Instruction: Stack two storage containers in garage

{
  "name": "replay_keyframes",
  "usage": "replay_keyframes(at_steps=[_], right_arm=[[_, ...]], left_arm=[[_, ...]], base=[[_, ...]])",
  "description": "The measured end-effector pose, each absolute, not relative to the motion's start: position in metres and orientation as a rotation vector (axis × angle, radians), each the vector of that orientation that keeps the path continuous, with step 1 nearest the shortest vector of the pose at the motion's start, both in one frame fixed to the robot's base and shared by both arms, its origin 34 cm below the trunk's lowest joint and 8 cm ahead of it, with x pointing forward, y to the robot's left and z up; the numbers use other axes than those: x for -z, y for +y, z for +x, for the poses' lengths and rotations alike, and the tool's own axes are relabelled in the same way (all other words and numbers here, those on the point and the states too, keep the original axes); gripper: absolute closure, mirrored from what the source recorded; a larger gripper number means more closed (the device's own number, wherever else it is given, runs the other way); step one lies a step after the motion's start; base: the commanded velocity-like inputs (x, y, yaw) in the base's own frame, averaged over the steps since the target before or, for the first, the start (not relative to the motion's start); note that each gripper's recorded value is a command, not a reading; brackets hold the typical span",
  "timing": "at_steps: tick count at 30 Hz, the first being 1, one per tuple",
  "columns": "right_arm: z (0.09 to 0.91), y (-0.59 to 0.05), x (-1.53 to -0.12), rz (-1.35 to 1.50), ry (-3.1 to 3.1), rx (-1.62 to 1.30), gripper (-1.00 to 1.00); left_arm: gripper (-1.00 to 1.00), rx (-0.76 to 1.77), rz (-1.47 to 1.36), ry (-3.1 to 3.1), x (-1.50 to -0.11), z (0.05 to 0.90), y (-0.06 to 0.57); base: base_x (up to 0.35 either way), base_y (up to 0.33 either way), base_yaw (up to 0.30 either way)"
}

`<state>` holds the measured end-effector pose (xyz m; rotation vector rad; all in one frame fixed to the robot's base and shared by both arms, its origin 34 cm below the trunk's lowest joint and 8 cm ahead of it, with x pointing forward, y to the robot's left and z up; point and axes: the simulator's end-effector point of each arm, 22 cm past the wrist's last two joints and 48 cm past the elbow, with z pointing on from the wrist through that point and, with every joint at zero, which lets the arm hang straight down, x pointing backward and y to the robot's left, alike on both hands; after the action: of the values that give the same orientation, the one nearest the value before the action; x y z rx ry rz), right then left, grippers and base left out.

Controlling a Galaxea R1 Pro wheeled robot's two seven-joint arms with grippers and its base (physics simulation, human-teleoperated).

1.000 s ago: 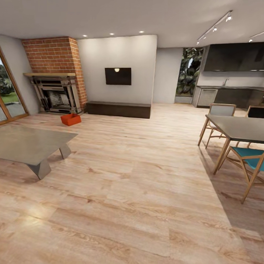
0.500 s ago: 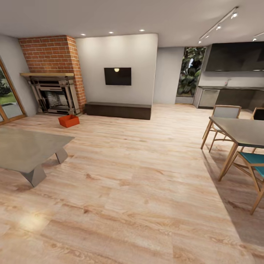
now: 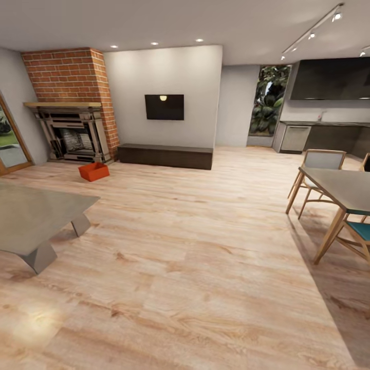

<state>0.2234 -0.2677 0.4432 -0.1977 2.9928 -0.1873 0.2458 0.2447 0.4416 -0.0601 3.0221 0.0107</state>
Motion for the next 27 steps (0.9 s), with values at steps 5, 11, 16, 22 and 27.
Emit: replay_keyframes(at_steps=[5, 11, 16, 22, 27], right_arm=[[0.2233, -0.2677, -0.4431, -0.196, 2.994, 0.187, -1.00], [0.2232, -0.2677, -0.4431, -0.196, 2.994, 0.188, -1.00], [0.2232, -0.2667, -0.4431, -0.194, 2.994, 0.186, -1.00], [0.2231, -0.2666, -0.4431, -0.195, 2.994, 0.185, -1.00], [0.2231, -0.2671, -0.4431, -0.193, 2.994, 0.187, -1.00]], left_arm=[[-1.00, -0.011, -0.060, 3.022, -0.4416, 0.2458, 0.2446], [-1.00, -0.010, -0.060, 3.022, -0.4416, 0.2457, 0.2446], [-1.00, -0.011, -0.060, 3.022, -0.4416, 0.2458, 0.2447], [-1.00, -0.011, -0.060, 3.022, -0.4416, 0.2457, 0.2447], [-1.00, -0.010, -0.060, 3.022, -0.4416, 0.2459, 0.2446]], base=[[0.322, 0.000, 0.000], [0.323, 0.000, 0.000], [0.323, 0.000, 0.000], [0.323, 0.000, 0.000], [0.323, 0.000, 0.000]])
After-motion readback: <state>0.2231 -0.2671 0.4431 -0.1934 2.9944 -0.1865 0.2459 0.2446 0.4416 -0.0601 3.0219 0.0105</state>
